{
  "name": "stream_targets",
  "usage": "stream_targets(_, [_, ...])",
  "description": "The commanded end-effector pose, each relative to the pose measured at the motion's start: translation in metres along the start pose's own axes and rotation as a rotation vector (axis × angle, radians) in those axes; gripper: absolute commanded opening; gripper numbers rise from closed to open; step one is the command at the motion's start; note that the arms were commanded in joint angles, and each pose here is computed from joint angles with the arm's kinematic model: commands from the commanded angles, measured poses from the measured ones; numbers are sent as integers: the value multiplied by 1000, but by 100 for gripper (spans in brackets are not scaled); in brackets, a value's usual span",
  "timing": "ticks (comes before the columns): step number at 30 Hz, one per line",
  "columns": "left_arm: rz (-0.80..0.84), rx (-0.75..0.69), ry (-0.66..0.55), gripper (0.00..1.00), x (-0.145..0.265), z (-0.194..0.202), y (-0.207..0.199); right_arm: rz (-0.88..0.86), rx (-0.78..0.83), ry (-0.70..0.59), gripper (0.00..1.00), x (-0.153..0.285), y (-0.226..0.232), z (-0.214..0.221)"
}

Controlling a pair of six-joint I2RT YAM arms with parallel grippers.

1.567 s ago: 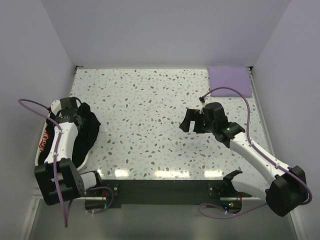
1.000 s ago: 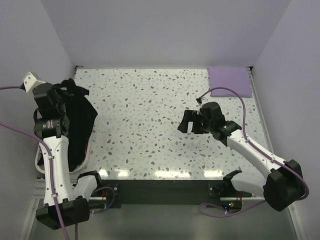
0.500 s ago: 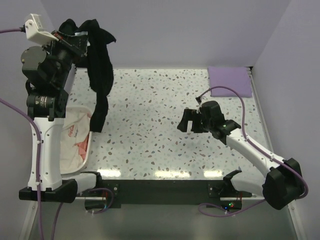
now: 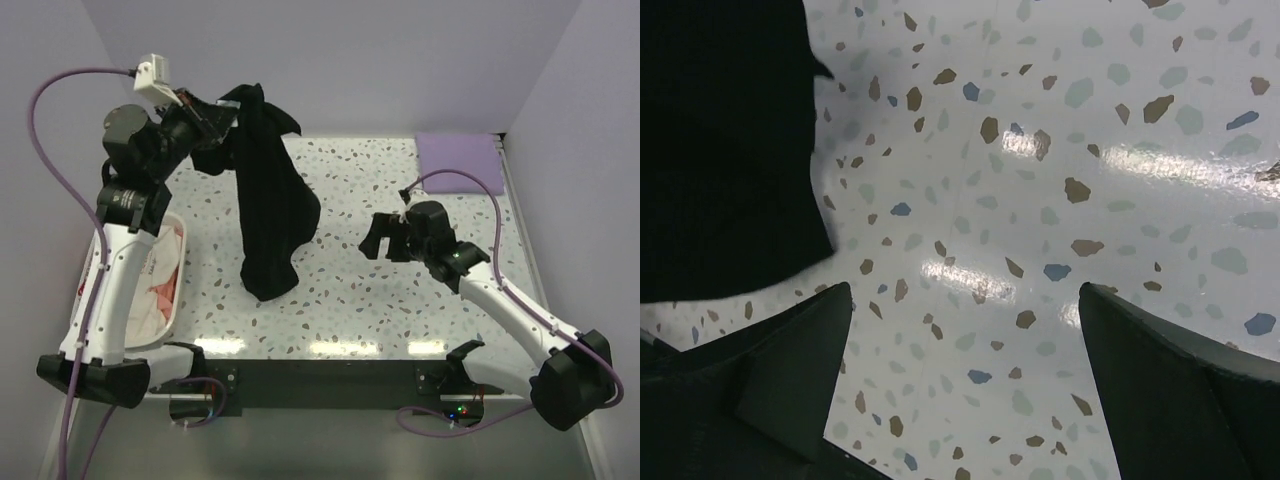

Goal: Fold and stack the t-shirts
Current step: Move the tshirt to the center of the board

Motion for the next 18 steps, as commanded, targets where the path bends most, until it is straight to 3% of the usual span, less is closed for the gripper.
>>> stream_targets(1, [6,5,146,10,-28,59,29,-4,15,-103,99,7,4,-24])
stream_targets(3, [21,86,279,15,-43,115,49,-12,9,-145,99,4,6,-31])
stream_targets(6, [12,208,410,37,-43,182,68,-46,1,-164,99,-9,11,-34])
stream_targets(8, [-50,239,430,48,-37,201,79,-73,-10,-156,98,-26,15,-34])
stream_targets(12, [-223,253,493,51,-7,242,109,-102,-43,-75,92,-66,21,-26])
stream_targets(14, [-325,214,473,51,7,243,123,-169,-60,-4,85,-83,35,-17])
stream_targets(18, [-485,156,522,51,49,270,150,-201,-20,29,83,-96,59,3])
Point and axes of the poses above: each gripper's point midway between its finger pads, its own x axis back along the fingers, its own y axis along the line the jaws close on, z = x × y, the point moved 1 cm from there along x, back along the fingers, and after that the axes turned 3 degrees about -x, right-handed, at the moved point
